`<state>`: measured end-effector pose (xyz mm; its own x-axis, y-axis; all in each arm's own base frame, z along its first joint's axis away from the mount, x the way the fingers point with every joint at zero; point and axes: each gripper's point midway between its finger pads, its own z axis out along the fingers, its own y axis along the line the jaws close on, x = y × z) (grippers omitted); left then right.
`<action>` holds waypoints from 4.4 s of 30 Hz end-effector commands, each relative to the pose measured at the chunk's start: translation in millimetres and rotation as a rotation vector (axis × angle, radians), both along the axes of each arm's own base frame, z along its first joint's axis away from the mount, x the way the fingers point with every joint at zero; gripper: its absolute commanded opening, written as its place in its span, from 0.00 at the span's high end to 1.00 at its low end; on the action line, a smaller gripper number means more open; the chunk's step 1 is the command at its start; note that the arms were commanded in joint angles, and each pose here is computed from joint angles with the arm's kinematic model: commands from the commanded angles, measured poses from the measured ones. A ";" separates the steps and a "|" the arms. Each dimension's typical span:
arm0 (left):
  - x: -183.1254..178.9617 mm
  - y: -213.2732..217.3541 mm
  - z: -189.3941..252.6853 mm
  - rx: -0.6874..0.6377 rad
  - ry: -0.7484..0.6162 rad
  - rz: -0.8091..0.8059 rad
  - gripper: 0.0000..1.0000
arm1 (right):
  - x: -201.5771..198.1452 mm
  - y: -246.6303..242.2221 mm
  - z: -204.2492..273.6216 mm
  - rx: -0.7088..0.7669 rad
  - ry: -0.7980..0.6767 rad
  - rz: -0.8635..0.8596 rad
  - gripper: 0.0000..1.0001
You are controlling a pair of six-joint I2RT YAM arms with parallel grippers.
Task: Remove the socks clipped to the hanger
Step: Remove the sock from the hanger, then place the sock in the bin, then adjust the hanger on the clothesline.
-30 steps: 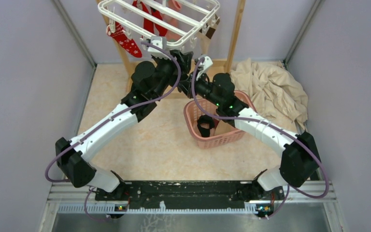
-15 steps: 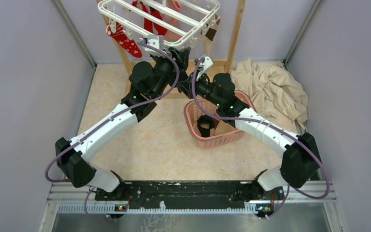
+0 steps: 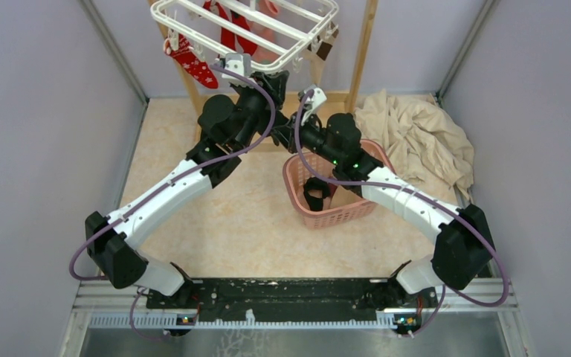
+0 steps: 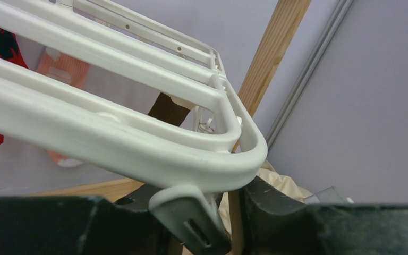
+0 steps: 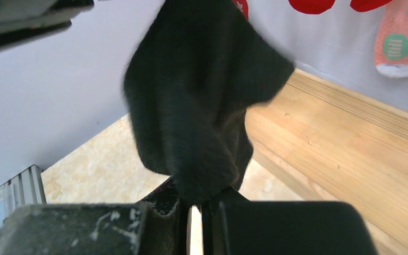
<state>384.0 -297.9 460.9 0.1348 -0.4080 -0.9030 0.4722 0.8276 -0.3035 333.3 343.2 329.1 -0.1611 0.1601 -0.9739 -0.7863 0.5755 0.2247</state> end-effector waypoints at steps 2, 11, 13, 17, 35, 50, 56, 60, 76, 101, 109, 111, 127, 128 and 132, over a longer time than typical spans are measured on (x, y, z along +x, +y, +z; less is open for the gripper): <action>-5.3 3.7 20.2 -0.044 -0.040 0.003 0.71 | -15.3 2.2 13.5 0.010 -0.034 0.031 1.00; -4.8 2.4 20.9 -0.032 -0.040 0.001 0.88 | -17.1 1.8 14.0 0.012 -0.034 0.034 1.00; -5.6 3.7 20.4 -0.029 -0.040 0.003 0.88 | -18.6 -0.7 16.4 0.011 -0.036 0.029 1.00; -9.0 8.9 19.7 -0.027 -0.038 0.011 0.87 | -22.9 -11.0 14.6 -0.022 -0.037 0.007 1.00; -23.5 46.3 -2.2 0.020 0.018 0.101 0.82 | -60.4 -98.3 -8.5 -0.194 0.028 -0.205 1.00; -31.7 70.5 -2.5 0.019 0.037 0.149 0.79 | -52.6 -154.2 -76.3 -0.348 0.253 -0.441 1.00; -32.7 69.0 -2.1 0.012 0.046 0.137 0.78 | -51.5 -169.9 -104.5 -0.360 0.355 -0.470 1.00; -31.2 60.7 -2.9 0.004 0.053 0.107 0.78 | -51.4 -174.3 -116.2 -0.388 0.396 -0.478 0.95; -22.3 39.6 -8.8 -0.009 0.074 0.050 0.79 | -50.5 -184.0 -127.0 -0.419 0.432 -0.498 0.63; -32.0 39.8 -13.3 -0.008 0.089 0.012 0.37 | 17.0 -151.4 -9.5 -0.204 0.299 -0.435 0.34; -47.6 57.7 -17.1 -0.003 0.099 0.027 0.35 | 51.3 -152.8 27.3 -0.148 0.270 -0.420 0.34; -51.4 61.9 -17.8 0.000 0.113 0.031 0.35 | 56.2 -153.0 32.7 -0.127 0.267 -0.413 0.34; -86.8 100.7 -3.6 0.015 0.164 0.060 0.33 | 67.2 -139.7 49.6 -0.086 0.220 -0.336 0.33; -87.4 103.7 -1.4 0.012 0.160 0.070 0.33 | 65.2 -138.4 53.5 -0.083 0.214 -0.324 0.34; -89.7 121.0 9.3 0.010 0.143 0.136 0.31 | 52.8 -133.8 69.9 -0.068 0.180 -0.270 0.36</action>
